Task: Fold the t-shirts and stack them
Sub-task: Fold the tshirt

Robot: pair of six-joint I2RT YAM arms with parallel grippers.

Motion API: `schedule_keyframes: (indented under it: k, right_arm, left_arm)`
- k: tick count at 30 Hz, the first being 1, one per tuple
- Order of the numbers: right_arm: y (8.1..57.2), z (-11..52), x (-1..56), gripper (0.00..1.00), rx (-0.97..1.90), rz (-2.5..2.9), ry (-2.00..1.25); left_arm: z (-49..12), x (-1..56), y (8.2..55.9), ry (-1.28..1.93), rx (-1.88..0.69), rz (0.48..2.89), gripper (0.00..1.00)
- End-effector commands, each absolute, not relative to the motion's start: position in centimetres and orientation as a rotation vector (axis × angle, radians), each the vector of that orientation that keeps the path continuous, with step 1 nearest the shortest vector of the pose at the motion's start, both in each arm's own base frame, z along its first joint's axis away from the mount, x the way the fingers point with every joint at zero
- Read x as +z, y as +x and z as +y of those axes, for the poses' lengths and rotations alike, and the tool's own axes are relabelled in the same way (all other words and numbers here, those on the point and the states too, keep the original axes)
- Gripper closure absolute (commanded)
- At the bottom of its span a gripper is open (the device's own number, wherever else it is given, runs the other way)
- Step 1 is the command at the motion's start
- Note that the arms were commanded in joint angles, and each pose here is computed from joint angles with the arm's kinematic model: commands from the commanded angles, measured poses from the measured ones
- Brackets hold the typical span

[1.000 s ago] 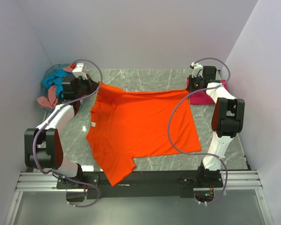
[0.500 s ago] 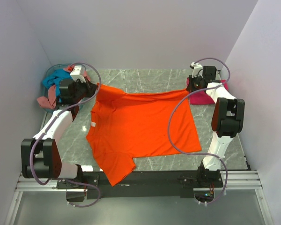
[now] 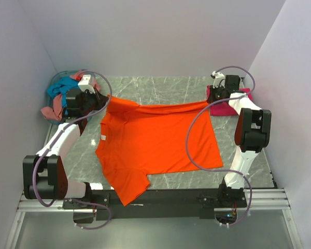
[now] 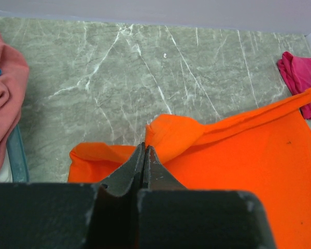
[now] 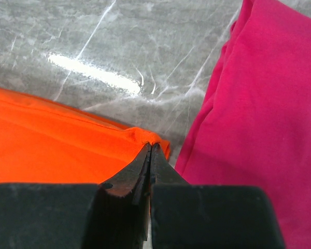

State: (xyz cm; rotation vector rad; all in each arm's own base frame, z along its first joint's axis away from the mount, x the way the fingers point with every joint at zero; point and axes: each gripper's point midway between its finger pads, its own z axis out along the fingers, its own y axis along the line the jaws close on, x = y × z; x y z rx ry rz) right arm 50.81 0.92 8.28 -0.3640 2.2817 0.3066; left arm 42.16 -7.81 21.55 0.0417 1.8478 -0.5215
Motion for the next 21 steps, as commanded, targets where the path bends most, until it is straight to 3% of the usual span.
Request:
schedule_keyframes:
  k: [1,21]
  right_arm:
    - [51.3,0.2,12.0,1.00,0.266,2.187,-0.378]
    - [50.7,-0.2,11.9,0.99,0.263,2.193,-0.383]
  left_arm:
    - [-7.5,23.4,42.0,0.057,-0.503,1.791,1.00]
    - [-7.0,22.3,40.7,0.031,-0.479,1.840,1.00]
